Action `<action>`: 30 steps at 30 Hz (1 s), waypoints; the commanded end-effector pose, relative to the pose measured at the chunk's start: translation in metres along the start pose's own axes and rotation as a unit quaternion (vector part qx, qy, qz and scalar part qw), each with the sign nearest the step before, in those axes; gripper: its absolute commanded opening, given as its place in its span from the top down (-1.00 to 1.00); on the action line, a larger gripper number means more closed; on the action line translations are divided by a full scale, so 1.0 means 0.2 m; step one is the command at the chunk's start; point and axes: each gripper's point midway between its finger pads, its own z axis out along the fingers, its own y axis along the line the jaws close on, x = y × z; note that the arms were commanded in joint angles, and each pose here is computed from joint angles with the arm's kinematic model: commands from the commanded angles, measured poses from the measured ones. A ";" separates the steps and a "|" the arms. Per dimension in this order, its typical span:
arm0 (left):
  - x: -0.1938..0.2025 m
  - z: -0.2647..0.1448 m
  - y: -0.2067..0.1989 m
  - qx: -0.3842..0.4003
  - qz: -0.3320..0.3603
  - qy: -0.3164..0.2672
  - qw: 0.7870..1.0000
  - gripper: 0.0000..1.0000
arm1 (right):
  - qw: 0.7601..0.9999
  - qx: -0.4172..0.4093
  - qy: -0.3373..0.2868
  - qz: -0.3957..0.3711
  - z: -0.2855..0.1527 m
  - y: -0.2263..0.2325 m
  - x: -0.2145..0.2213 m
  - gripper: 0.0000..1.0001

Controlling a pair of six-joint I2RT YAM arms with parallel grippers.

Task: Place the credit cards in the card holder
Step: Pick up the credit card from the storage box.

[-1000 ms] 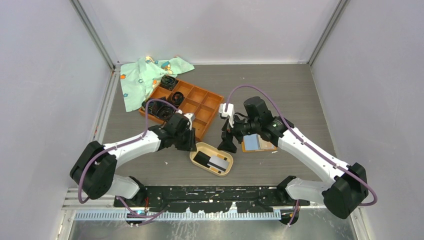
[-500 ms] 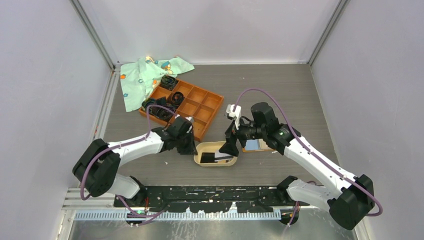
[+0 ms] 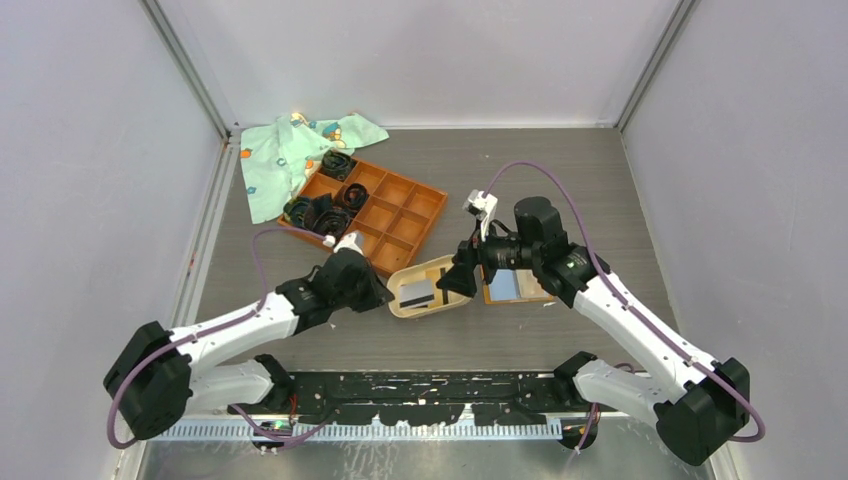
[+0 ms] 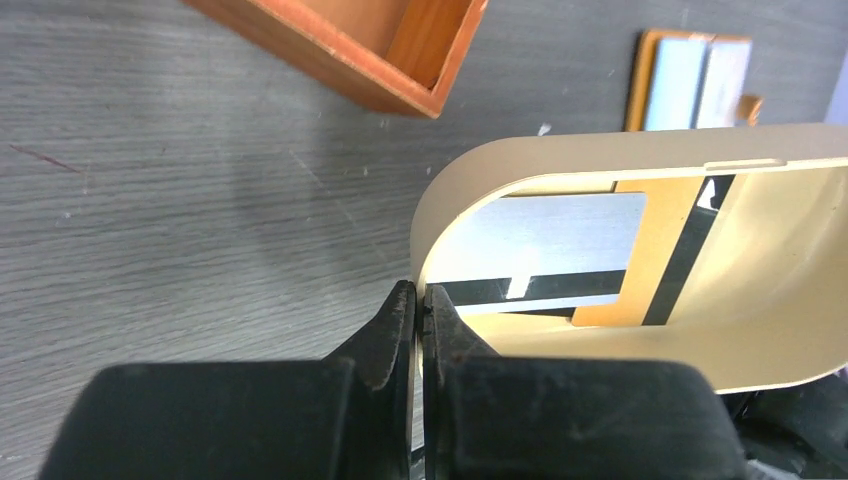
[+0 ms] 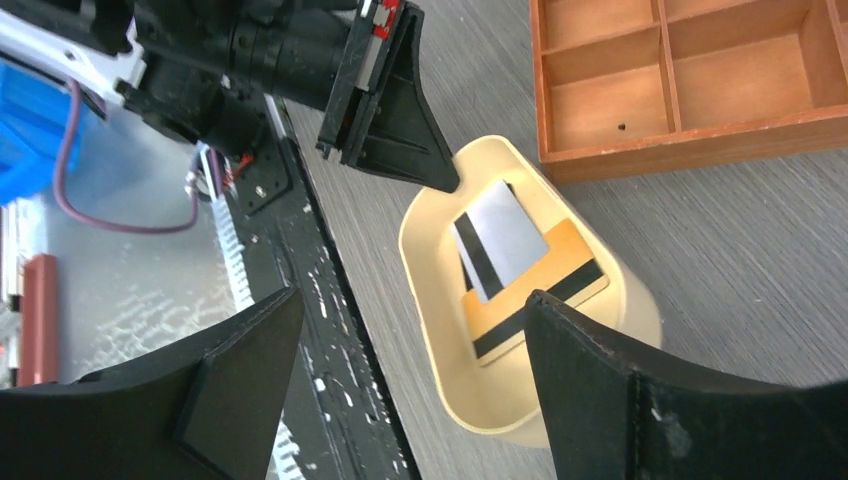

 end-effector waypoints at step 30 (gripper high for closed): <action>-0.38 -0.09 -0.43 -0.083 -0.072 -0.253 0.961 1.00 | 0.961 0.263 0.022 0.080 0.05 -0.41 -0.14 -0.38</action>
